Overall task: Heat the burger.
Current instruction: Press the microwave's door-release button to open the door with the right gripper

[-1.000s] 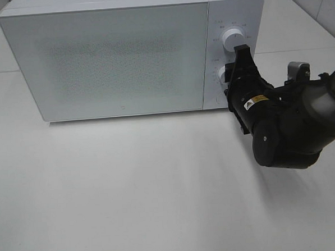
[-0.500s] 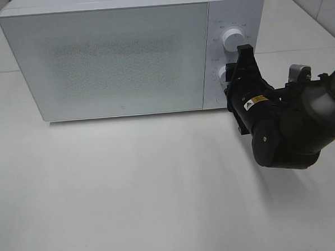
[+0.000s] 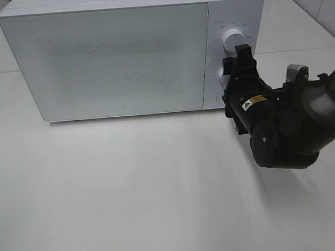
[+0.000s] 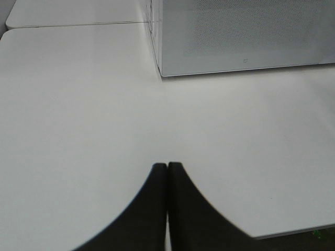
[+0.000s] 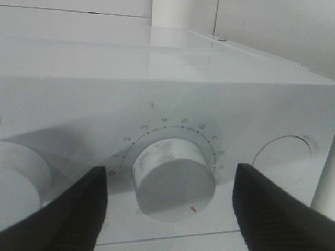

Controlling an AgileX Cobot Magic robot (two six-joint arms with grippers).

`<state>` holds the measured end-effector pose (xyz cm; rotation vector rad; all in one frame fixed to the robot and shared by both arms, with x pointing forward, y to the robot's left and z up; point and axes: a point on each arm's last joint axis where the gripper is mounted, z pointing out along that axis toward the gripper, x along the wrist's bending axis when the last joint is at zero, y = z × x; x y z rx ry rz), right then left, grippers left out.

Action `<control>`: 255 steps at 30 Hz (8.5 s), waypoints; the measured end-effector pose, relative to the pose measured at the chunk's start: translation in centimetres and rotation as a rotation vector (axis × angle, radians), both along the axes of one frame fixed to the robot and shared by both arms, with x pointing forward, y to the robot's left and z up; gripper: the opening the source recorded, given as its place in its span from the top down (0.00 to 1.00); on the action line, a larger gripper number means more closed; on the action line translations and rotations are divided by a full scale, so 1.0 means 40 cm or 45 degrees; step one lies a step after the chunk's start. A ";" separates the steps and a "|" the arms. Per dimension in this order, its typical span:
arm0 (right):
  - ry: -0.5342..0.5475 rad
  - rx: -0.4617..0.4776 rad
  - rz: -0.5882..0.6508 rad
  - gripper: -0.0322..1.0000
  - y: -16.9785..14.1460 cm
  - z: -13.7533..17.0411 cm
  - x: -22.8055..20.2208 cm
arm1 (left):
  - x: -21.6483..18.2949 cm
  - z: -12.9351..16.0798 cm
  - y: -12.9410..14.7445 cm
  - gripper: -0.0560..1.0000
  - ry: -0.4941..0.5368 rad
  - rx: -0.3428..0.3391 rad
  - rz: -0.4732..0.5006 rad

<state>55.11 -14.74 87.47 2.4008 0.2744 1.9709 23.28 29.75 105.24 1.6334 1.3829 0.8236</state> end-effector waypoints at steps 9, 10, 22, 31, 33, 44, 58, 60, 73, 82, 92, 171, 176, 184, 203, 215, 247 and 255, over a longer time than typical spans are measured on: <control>0.004 -0.089 0.066 0.34 0.001 -0.008 -0.012 | 0.000 0.000 0.000 0.95 0.000 0.000 0.000; 0.012 -0.174 0.116 0.34 0.000 -0.015 -0.024 | 0.000 0.000 0.000 0.95 0.000 0.000 0.000; -0.247 -0.887 0.443 0.34 0.023 0.058 -0.052 | 0.000 0.000 0.000 0.95 0.000 0.000 0.000; -0.351 -1.533 0.841 0.35 0.051 0.081 -0.080 | 0.000 0.000 0.000 0.95 0.000 0.000 0.000; -0.349 -1.593 0.882 0.35 0.052 0.082 -0.083 | 0.000 0.000 0.000 0.95 0.000 0.000 0.000; -0.170 -1.938 1.317 0.41 0.037 0.076 -0.131 | 0.000 0.000 0.000 0.95 0.000 0.000 0.000; 0.428 -1.875 1.738 0.42 0.046 0.124 -0.112 | 0.000 0.000 0.000 0.95 0.000 0.000 0.000; 0.463 -1.852 1.730 0.42 0.044 0.134 -0.105 | 0.000 0.000 0.000 0.95 0.000 0.000 0.000; 0.999 -1.543 1.514 0.42 -0.171 0.185 -0.025 | 0.000 0.000 0.000 0.95 0.000 0.000 0.000; 0.980 -1.493 1.286 0.43 -0.276 0.334 -0.068 | 0.000 0.000 0.000 0.95 0.000 0.000 0.000; 0.807 -1.527 1.136 0.43 -0.299 0.487 -0.226 | 0.000 0.000 0.000 0.95 -0.001 0.000 0.000; 0.118 -1.735 0.669 0.43 -0.383 0.440 -0.800 | 0.000 0.000 0.000 0.95 -0.001 0.000 0.000; 0.135 -1.733 0.682 0.43 -0.381 0.445 -0.789 | 0.000 0.000 0.000 0.95 -0.001 0.000 0.000; 0.233 -1.719 0.762 0.43 -0.371 0.457 -0.719 | 0.000 0.000 0.000 0.95 -0.001 0.000 0.000; 0.185 -1.756 0.747 0.42 -0.341 0.477 -0.515 | 0.000 0.000 0.000 0.95 -0.001 0.000 0.000; 0.102 -1.768 0.684 0.44 -0.323 0.464 -0.397 | 0.000 0.000 0.000 0.95 -0.001 0.000 0.000; -0.071 -1.793 0.588 0.97 -0.274 0.326 -0.152 | 0.000 0.000 0.000 0.95 -0.001 0.000 0.000; -0.256 -1.790 0.704 0.97 -0.171 0.298 -0.146 | 0.000 0.000 0.000 0.95 -0.001 0.000 0.000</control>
